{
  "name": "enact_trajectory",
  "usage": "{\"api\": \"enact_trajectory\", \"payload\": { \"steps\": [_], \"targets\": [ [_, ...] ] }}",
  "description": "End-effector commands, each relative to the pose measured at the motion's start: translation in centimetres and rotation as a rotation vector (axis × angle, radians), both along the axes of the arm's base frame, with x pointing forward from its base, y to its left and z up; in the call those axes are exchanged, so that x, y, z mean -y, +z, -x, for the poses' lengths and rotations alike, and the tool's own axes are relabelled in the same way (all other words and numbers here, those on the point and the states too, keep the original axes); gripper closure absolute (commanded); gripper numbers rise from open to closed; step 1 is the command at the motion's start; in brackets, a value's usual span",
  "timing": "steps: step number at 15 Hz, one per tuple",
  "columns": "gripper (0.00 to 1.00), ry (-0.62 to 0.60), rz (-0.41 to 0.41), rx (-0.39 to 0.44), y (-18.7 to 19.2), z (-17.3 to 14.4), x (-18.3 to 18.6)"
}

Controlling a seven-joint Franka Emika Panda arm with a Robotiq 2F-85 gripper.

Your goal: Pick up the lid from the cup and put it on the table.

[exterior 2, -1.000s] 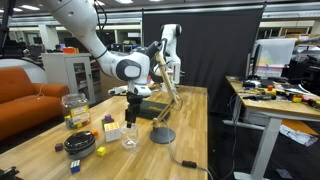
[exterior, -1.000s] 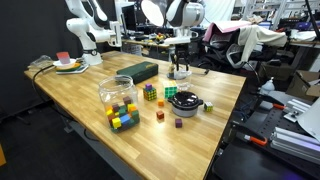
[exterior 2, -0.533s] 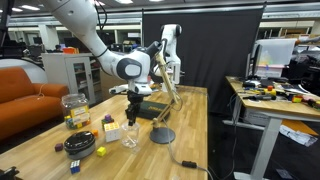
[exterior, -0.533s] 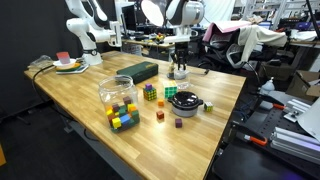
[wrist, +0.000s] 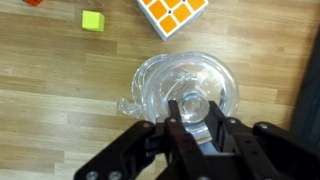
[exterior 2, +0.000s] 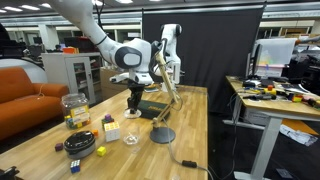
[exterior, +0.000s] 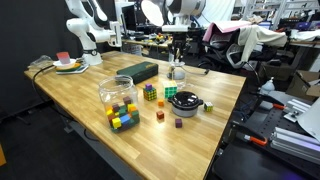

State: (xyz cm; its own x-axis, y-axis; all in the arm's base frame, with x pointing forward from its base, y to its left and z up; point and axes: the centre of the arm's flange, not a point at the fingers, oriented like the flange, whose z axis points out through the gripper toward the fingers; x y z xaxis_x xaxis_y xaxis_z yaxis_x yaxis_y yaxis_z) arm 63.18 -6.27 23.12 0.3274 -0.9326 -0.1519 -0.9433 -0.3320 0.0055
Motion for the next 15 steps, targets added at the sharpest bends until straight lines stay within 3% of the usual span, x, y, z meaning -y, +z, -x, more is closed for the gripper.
{"api": "enact_trajectory", "payload": {
  "steps": [1, 7, 11, 15],
  "targets": [
    [0.92, -0.030, -0.018, 0.057, 2.7, 1.5, 0.8],
    [0.92, -0.221, 0.013, 0.041, 3.1, 5.2, 6.1],
    [0.92, -0.390, 0.029, 0.001, 1.1, 9.4, 9.8],
    [0.92, -0.497, 0.011, -0.082, -2.2, 13.2, 11.1]
  ]
}}
